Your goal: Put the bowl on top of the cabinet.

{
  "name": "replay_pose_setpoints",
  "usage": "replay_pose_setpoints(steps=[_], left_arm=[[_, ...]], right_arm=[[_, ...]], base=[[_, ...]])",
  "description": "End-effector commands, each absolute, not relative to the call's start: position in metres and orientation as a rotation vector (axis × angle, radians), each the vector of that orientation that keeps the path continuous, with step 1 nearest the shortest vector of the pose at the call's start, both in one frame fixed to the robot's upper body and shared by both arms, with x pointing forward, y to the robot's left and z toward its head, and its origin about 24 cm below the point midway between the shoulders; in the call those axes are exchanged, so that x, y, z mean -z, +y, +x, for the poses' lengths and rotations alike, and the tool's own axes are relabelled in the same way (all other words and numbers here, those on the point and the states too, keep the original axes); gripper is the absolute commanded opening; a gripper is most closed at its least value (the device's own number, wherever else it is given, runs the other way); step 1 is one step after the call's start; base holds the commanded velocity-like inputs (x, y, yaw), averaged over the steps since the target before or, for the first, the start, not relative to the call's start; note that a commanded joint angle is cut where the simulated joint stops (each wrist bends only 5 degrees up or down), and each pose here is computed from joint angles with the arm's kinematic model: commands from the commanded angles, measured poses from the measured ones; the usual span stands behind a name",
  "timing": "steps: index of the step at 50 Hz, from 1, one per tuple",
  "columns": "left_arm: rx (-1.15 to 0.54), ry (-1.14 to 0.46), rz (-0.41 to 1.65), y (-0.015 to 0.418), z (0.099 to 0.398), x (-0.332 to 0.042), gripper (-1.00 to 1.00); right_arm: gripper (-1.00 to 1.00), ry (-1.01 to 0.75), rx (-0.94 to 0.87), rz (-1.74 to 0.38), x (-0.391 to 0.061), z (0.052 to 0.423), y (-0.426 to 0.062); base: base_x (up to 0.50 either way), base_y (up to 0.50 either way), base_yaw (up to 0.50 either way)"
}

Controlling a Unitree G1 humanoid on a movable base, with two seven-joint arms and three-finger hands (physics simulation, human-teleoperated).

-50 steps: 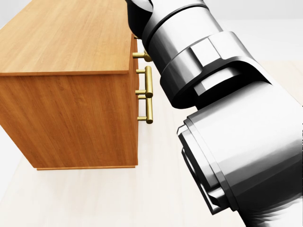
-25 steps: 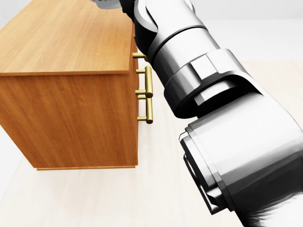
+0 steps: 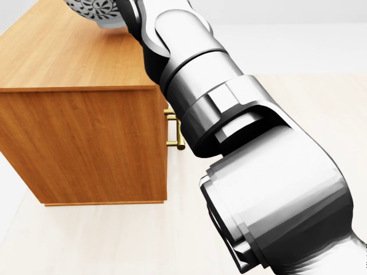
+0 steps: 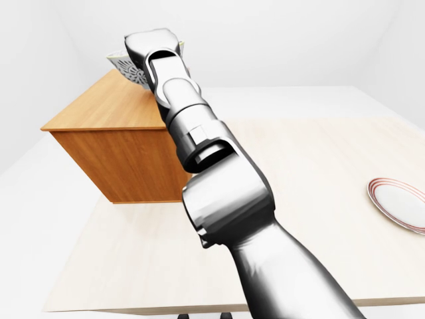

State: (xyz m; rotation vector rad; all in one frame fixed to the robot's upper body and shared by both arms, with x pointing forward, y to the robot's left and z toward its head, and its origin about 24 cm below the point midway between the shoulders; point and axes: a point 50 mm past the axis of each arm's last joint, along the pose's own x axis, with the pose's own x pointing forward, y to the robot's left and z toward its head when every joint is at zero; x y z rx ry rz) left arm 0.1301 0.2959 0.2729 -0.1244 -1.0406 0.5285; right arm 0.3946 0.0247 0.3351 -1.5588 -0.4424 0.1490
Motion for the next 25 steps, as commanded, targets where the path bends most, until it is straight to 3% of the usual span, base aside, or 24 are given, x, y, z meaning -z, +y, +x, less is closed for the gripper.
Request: replay_pose_setpoints(steps=[1, 25], left_arm=[[-0.529, -1.041, -0.128, 0.2961, 0.1298, -0.2732, 1.0], [-0.528, -1.043, -0.129, 0.2962, 0.1294, -0.2735, 1.0]], right_arm=[[-1.0, -0.499, -0.151, -1.546, -0.3392, 0.3892, 0.0346], [-1.0, -0.494, -0.149, -1.535, -0.3389, 0.3905, 0.0319]], base=[[0.0, 0.0, 0.0], [0.0, 0.0, 0.0]])
